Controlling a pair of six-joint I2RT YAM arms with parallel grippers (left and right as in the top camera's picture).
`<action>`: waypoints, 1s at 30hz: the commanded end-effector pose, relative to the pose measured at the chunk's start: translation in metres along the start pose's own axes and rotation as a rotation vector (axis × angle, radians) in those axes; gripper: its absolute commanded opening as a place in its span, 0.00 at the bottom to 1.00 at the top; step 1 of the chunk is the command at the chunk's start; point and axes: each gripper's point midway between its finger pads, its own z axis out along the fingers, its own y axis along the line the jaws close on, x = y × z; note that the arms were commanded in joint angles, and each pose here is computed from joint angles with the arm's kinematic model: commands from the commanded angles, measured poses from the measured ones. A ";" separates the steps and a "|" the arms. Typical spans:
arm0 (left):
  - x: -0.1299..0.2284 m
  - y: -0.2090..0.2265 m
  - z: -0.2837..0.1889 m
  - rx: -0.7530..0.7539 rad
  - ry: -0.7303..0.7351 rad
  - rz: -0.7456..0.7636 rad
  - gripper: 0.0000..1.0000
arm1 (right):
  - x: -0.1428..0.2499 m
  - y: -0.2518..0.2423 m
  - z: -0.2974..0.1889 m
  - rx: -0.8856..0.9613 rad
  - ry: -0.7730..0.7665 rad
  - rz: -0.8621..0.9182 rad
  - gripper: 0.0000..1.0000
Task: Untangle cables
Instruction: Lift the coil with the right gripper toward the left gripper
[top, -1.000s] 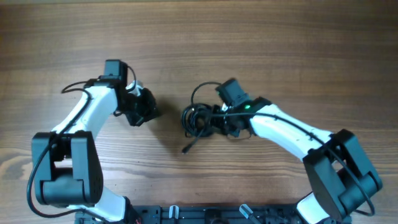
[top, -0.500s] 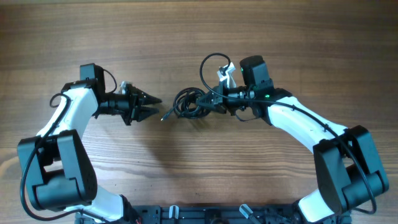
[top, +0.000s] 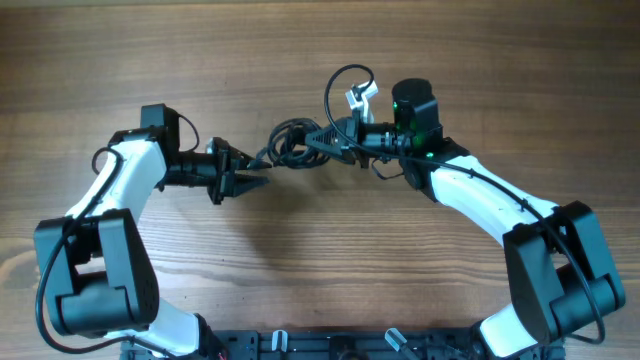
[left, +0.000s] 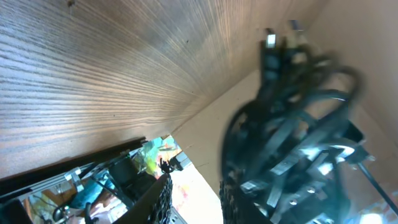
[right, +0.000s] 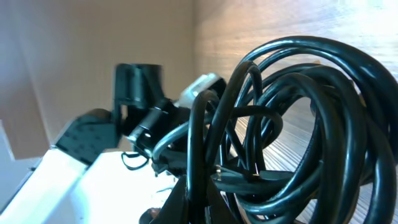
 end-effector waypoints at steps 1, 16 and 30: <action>0.009 -0.006 -0.002 0.021 0.013 0.001 0.28 | 0.001 0.011 -0.001 -0.032 0.012 0.034 0.04; -0.003 -0.019 -0.002 0.058 -0.021 -0.081 0.32 | 0.003 0.012 0.000 -0.037 0.024 0.033 0.04; 0.001 -0.021 0.006 0.044 -0.006 -0.130 0.32 | 0.001 0.016 -0.001 -0.053 0.021 0.009 0.04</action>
